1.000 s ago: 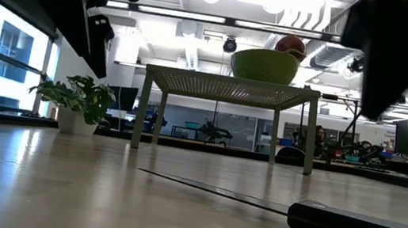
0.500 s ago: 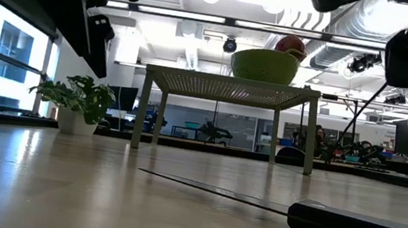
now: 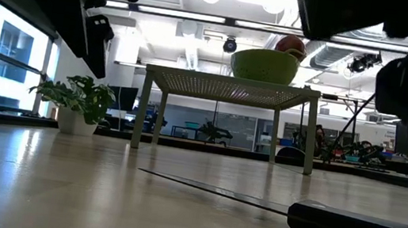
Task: Pick & Place Fruit
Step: Put the knife on the top shelf to the left of the green strainer bowl
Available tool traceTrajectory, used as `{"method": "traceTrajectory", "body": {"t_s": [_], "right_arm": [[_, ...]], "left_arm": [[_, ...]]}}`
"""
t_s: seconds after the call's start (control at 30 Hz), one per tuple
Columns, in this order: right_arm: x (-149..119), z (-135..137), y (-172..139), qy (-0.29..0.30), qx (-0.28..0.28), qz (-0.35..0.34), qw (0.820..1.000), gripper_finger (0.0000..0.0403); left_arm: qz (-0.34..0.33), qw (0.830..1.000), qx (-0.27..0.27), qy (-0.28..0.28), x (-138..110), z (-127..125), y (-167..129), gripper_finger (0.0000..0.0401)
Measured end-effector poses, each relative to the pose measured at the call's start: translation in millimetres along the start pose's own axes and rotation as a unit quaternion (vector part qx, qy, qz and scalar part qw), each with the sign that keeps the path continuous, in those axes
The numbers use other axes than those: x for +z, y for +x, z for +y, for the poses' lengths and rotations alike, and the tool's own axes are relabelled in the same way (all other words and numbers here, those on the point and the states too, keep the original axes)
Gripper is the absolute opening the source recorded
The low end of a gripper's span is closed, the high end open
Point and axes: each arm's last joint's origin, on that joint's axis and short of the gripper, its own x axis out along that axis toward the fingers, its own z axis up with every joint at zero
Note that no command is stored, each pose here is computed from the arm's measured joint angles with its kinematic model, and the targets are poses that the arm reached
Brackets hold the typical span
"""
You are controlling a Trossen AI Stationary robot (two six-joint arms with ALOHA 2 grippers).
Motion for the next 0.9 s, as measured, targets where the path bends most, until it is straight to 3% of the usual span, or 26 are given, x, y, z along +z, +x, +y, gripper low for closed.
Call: {"method": "traceTrajectory", "body": {"t_s": [0.27,0.9], "right_arm": [[3,-4,9,-0.009,-0.024,-0.018,1.000,0.0298],[4,-22,7,-0.010,-0.102,0.011,0.995,0.0298]], "left_arm": [[0.000,1.000,0.000,0.000,0,0,0,0.0388],[0.000,1.000,0.000,0.000,0,0,0,0.0388]]}}
